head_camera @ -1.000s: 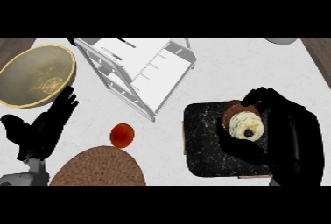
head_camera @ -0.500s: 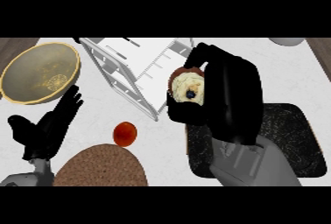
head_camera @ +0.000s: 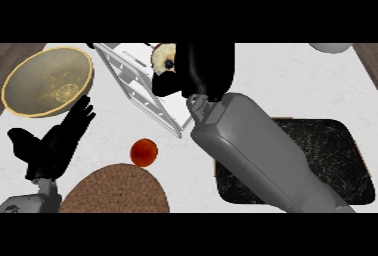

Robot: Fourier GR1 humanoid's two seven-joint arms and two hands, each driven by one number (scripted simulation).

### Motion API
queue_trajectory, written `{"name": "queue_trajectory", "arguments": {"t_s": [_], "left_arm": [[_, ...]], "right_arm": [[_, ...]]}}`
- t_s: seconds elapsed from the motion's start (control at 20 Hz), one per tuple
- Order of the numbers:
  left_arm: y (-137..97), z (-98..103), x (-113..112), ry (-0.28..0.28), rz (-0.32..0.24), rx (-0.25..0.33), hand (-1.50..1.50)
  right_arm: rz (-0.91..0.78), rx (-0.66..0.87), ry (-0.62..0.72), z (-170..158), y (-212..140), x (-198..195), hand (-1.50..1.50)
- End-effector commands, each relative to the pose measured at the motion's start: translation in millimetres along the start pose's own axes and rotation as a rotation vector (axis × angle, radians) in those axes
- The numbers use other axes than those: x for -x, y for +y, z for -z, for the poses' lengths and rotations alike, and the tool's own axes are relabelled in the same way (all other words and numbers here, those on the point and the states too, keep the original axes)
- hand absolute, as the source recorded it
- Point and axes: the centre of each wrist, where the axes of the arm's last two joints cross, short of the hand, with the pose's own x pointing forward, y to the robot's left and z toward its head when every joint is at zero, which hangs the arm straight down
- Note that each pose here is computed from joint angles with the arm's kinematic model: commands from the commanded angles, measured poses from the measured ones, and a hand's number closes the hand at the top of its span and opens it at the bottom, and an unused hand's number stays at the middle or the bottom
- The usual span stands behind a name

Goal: Pick the cupcake from the tray and place it in the tiered basket

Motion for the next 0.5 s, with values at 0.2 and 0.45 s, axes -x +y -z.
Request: {"name": "queue_trajectory", "arguments": {"t_s": [0.2, 0.45], "left_arm": [[12.5, 4.1, 1.4, -0.011, 0.001, 0.002, 0.0], [-12.8, 7.2, -0.8, -0.002, -0.001, 0.008, 0.0]], "right_arm": [[0.022, -0.03, 0.136, 29.1, 24.8, -19.2, 1.5], [0.008, -0.04, 0.136, 39.2, 50.3, -0.6, 1.5]]}}
